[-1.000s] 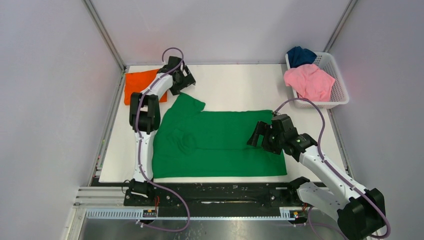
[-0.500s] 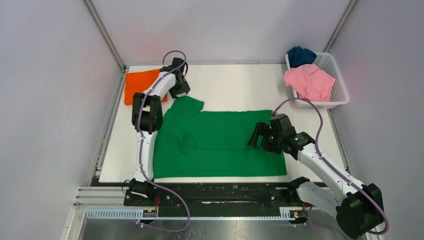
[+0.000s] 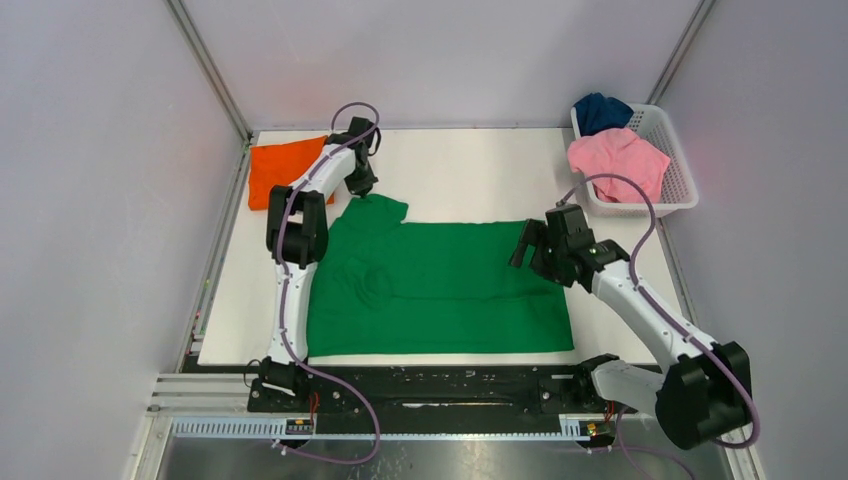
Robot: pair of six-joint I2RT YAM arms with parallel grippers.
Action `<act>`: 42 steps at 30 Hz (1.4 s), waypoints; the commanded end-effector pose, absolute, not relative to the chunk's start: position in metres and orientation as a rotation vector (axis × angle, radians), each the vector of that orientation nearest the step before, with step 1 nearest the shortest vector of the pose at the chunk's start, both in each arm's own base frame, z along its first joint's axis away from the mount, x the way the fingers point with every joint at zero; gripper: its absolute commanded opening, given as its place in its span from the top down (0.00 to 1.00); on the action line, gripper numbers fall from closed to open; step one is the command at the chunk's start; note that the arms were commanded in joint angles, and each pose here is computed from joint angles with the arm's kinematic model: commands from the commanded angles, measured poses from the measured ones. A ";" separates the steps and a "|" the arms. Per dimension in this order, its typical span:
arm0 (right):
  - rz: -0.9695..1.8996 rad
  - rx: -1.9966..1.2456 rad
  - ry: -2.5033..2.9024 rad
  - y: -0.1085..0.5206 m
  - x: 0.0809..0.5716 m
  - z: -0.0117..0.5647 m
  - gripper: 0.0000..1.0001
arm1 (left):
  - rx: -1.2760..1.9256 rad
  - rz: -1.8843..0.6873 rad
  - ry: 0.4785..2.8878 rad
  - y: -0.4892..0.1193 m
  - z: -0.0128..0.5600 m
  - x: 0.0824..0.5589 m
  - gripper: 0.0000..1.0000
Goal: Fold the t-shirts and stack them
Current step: Grab the side of the flattened tshirt furthest away from the robot with both arms
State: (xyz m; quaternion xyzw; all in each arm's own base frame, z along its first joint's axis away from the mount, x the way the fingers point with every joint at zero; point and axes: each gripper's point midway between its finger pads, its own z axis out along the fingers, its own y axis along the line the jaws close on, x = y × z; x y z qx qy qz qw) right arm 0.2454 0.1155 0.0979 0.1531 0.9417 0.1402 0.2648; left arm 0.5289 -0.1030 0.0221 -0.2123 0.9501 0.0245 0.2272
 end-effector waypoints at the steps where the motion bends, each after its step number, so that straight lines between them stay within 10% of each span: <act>1: 0.215 0.454 2.470 0.090 0.289 0.117 0.02 | -0.489 -0.055 2.537 -0.117 0.068 0.529 1.00; 15: -0.224 0.492 2.507 0.062 0.431 0.110 0.08 | -0.392 -0.093 2.490 -0.126 0.109 0.468 1.00; 27: -0.405 0.543 2.646 0.044 0.449 0.060 0.22 | -0.366 -0.156 2.451 -0.126 0.129 0.422 1.00; 30: -0.419 0.549 2.698 0.045 0.438 0.047 0.43 | -0.360 -0.176 2.439 -0.127 0.135 0.413 1.00; 42: -0.173 0.716 2.675 0.074 0.449 0.043 0.28 | -0.357 -0.207 2.394 -0.126 0.152 0.385 1.00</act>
